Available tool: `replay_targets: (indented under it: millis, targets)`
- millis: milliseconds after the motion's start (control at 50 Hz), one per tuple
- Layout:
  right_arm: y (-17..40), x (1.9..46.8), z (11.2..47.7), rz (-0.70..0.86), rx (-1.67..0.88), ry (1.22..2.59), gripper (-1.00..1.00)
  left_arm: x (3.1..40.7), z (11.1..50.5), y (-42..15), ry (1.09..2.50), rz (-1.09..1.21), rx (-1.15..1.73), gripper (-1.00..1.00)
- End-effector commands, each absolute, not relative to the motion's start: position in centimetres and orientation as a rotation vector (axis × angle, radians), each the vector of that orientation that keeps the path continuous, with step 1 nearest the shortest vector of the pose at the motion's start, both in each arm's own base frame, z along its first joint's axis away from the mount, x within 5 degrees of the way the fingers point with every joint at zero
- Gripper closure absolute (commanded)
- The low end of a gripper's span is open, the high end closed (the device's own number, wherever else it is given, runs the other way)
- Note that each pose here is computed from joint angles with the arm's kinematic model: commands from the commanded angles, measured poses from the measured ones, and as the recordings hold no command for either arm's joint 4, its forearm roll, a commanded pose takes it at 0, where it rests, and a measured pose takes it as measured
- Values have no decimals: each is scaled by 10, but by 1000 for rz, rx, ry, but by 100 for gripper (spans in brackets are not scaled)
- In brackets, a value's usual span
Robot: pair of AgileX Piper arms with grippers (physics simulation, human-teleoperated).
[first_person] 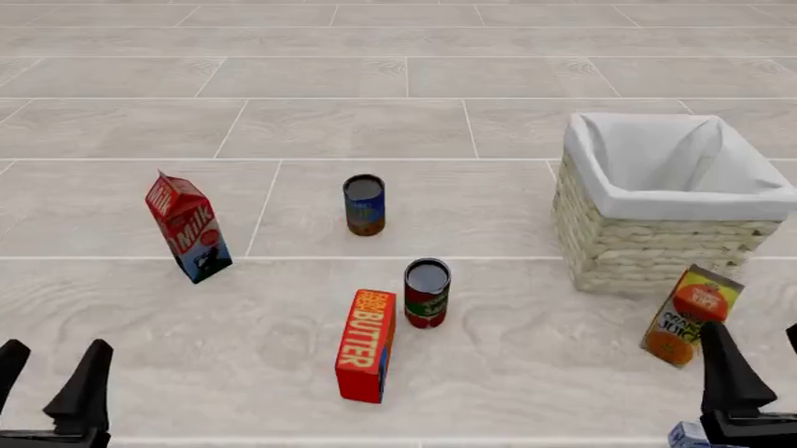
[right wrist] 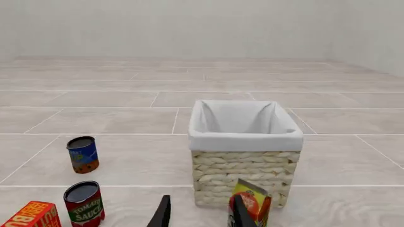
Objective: Pick the cream cheese and place it in the basket.
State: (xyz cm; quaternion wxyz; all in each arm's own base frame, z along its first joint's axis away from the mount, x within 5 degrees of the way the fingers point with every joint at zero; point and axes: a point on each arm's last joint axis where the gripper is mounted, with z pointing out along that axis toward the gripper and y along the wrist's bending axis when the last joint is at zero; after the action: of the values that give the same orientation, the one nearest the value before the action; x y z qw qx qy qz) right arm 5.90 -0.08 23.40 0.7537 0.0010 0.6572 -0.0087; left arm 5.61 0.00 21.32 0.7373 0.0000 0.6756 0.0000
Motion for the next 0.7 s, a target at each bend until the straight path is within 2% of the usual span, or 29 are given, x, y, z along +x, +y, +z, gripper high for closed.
replay_targets:
  millis: [20,360,500,700]
  targets:
    - [0,57,216,-11,-8,1486,-100,56,213,0,1484,0,0,-100]
    - [0,54,227,-31,-16,1477,-100,56,213,0,1484,0,0,-100]
    - [-1,44,261,-54,-5,1437,-100,56,213,0,1484,0,0,-100]
    - [-1,31,292,-48,22,1425,-100,56,213,0,1484,0,0,-100]
